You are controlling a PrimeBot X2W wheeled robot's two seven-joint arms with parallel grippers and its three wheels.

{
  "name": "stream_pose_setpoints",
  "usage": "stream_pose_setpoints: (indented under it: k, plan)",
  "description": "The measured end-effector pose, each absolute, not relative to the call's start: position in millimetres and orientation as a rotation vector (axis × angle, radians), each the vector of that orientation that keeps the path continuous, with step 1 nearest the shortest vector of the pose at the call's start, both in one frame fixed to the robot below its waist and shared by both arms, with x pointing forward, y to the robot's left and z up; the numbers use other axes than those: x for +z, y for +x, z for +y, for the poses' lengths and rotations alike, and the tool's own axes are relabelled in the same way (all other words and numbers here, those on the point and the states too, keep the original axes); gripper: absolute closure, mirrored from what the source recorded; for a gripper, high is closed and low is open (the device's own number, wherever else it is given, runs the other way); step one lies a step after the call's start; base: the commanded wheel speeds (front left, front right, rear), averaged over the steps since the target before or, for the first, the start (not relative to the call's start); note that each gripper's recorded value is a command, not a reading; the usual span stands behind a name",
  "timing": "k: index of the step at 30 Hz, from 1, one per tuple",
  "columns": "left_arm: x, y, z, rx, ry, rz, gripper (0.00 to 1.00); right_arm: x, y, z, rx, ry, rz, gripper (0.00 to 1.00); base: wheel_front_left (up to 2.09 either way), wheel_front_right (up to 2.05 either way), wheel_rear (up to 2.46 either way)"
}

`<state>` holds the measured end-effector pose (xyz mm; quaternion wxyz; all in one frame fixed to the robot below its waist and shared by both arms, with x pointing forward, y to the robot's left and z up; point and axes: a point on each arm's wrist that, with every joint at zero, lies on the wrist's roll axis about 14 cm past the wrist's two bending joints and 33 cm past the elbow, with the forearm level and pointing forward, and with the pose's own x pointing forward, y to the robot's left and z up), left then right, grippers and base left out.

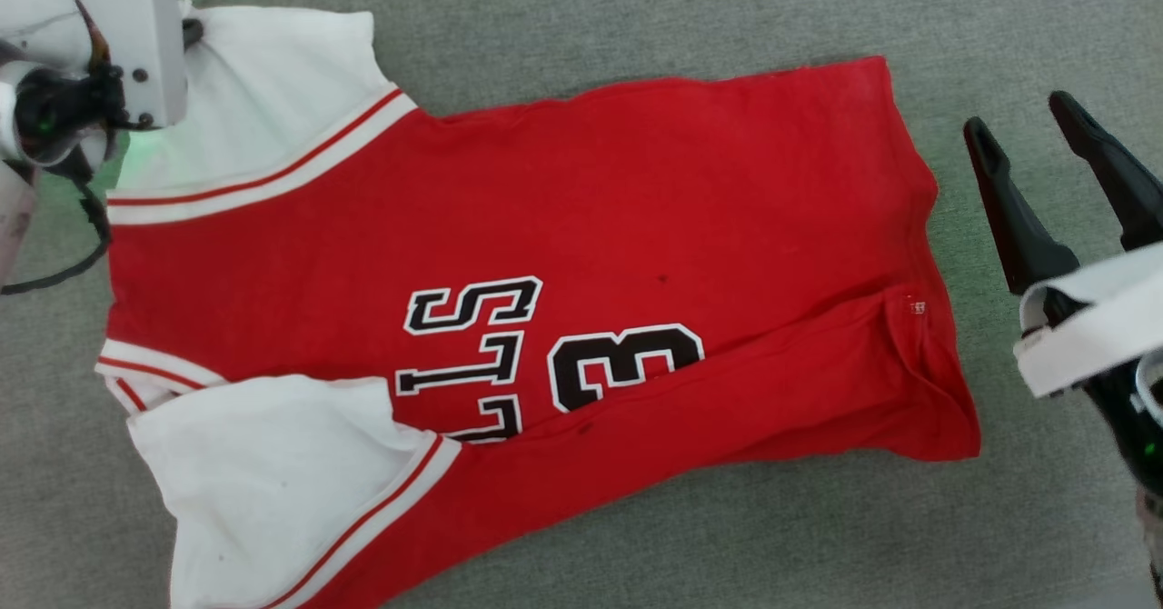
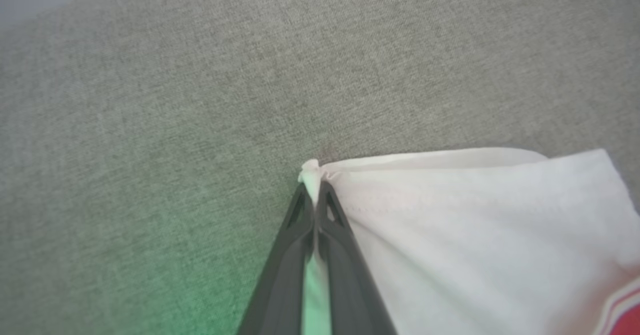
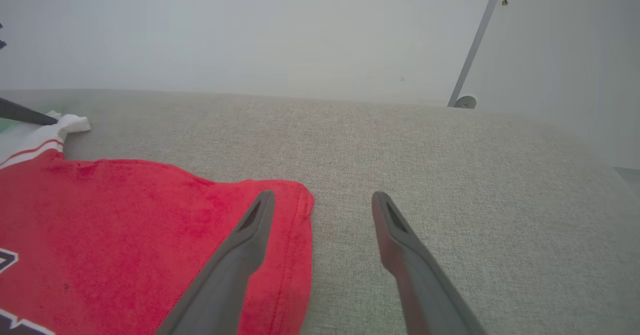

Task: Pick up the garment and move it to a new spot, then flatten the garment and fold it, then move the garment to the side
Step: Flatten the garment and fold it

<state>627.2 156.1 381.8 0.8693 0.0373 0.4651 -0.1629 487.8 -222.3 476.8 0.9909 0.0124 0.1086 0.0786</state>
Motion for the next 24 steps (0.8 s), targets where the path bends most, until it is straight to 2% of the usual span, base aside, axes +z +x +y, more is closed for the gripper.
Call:
stream_pose_setpoints:
  k: [13,21,22,23,24]
  plan:
    - [388.3,625.3,157.2,-0.355,0.065,0.939,1.0,430.4,529.4,-203.4,0.281,-0.025,0.655,0.0,0.0,0.0,0.0]
    - [388.1,623.9,159.6,-0.353,0.047,0.926,1.0,396.9,536.3,-195.4,0.318,-0.035,0.897,0.0,0.0,0.0,0.0]
    - [387.7,623.4,160.3,-0.351,0.046,0.928,1.0,395.2,536.5,-194.2,0.326,-0.037,0.919,0.44,0.0,0.0,0.0]
    - [387.9,623.3,161.1,-0.347,0.044,0.927,1.0,394.3,536.6,-192.8,0.335,-0.045,0.937,0.69,0.0,0.0,0.0]
    - [387.9,623.0,161.5,-0.346,0.043,0.926,1.0,393.7,537.0,-192.0,0.341,-0.053,0.949,1.0,0.0,0.0,0.0]
